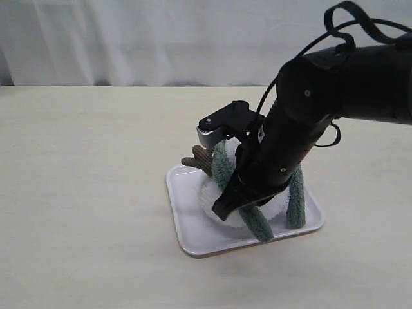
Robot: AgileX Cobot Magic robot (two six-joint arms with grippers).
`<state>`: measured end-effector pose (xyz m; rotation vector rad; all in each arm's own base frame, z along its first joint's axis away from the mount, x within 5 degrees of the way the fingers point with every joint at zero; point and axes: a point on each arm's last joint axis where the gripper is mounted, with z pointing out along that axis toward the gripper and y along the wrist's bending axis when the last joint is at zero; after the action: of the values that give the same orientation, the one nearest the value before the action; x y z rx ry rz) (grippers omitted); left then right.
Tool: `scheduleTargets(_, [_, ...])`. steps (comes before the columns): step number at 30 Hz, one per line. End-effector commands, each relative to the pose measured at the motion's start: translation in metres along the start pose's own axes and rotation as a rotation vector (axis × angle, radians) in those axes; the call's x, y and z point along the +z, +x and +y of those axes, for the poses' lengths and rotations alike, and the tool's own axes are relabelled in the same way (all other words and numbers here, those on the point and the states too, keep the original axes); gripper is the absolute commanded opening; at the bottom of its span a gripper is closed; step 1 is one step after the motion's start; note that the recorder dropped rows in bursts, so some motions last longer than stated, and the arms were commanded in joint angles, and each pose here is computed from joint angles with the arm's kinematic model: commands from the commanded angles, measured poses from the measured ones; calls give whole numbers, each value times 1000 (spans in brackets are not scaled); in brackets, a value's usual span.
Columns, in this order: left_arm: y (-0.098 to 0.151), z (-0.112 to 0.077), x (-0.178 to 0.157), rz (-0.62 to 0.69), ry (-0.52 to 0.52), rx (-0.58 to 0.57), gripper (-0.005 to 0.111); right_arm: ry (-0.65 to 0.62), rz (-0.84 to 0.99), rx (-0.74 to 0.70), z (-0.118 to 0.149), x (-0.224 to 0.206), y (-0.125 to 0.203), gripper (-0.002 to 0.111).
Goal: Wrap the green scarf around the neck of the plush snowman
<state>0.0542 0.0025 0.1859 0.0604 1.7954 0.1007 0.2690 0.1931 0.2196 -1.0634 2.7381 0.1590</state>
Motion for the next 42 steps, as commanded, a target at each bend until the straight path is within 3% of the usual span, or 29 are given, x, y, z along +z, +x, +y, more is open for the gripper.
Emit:
scheduleTargets(1, [0,0,0,-8,-1,-3,0,33,64,-13,-3,-9,-1,4])
scheduleTargets(16, [0,0,0,-8,-1,-3,0,109,178,-31,-10,9,23,4])
scheduleTargets(24, [0,0,0,-8,-1,-3,0,107,96,-35,-9,23,25,4])
scheduleTargets(42, [0,0,0,-8,-1,-3,0,133,178,-80,-13,48,33,4])
